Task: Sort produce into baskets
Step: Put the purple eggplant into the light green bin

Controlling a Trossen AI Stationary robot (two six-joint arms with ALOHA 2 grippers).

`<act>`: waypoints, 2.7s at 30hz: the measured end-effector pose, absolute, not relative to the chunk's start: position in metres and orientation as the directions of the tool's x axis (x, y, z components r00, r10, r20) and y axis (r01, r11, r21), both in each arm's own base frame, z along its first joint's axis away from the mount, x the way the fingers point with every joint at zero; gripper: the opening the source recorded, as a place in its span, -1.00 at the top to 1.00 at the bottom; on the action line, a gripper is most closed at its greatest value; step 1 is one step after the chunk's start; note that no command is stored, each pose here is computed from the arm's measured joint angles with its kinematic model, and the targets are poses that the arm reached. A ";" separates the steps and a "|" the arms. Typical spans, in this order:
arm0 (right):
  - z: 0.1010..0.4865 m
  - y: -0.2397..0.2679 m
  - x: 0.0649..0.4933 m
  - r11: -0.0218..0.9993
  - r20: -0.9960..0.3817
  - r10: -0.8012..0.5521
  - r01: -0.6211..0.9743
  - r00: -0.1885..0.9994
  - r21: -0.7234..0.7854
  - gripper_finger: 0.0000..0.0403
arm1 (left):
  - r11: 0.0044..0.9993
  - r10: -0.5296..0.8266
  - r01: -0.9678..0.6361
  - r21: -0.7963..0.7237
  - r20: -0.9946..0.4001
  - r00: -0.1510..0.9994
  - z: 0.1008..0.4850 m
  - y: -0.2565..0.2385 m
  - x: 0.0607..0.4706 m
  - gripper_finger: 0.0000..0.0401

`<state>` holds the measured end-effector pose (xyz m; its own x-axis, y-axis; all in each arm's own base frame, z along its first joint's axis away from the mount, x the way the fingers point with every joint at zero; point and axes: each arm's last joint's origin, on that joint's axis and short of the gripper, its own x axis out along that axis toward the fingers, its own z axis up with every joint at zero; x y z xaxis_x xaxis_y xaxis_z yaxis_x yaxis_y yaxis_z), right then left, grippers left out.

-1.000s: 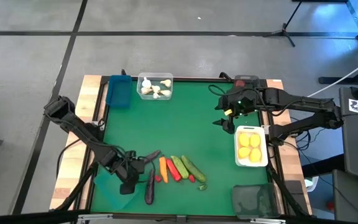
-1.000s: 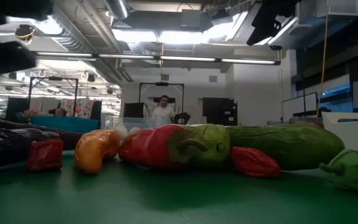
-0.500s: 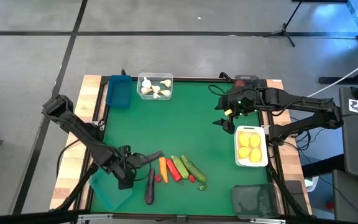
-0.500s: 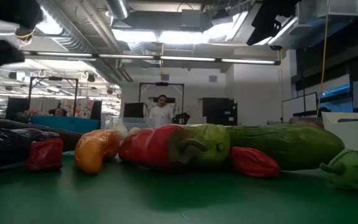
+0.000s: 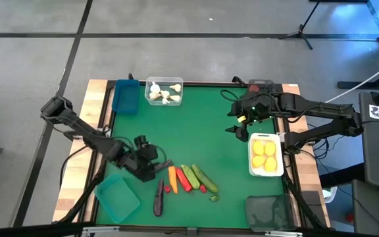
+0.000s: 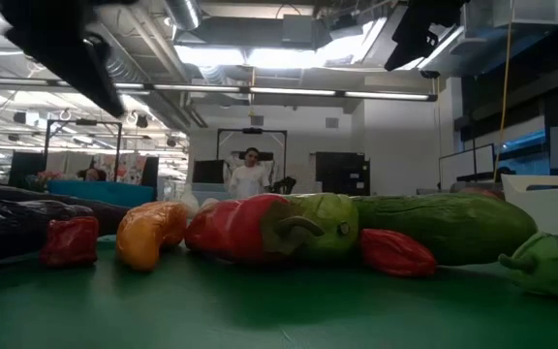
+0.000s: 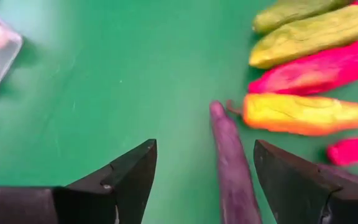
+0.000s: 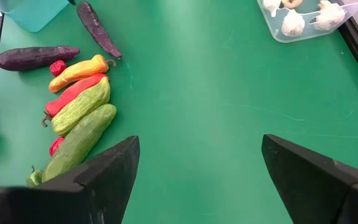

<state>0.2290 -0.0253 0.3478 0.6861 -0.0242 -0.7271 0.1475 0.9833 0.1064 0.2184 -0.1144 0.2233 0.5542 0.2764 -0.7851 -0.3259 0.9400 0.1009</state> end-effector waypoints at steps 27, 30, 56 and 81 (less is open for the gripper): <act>0.347 -0.026 0.229 0.983 -0.732 -0.032 0.156 0.680 0.102 -0.66 | 0.983 0.161 -0.143 0.116 -0.919 0.361 0.163 -0.113 0.240 -0.31; 0.347 -0.026 0.229 0.983 -0.732 -0.032 0.156 0.680 0.102 -0.66 | 0.981 0.162 -0.155 0.113 -0.923 0.350 0.155 -0.110 0.235 -0.31; 0.347 -0.026 0.228 0.982 -0.733 -0.032 0.157 0.680 0.103 -0.66 | 0.993 0.048 -0.118 0.008 -0.941 0.335 0.145 -0.100 0.237 0.36; 0.347 -0.025 0.228 0.982 -0.737 -0.015 0.151 0.676 0.118 -0.66 | 0.979 -0.118 0.197 -0.050 -0.928 0.353 0.286 -0.141 0.180 0.30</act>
<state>0.2280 -0.0250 0.3469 0.6762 -0.0154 -0.7366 0.1508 0.9815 0.1179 0.1796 -0.1411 0.2860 0.3529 -0.1179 -0.9282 0.1968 0.9792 -0.0496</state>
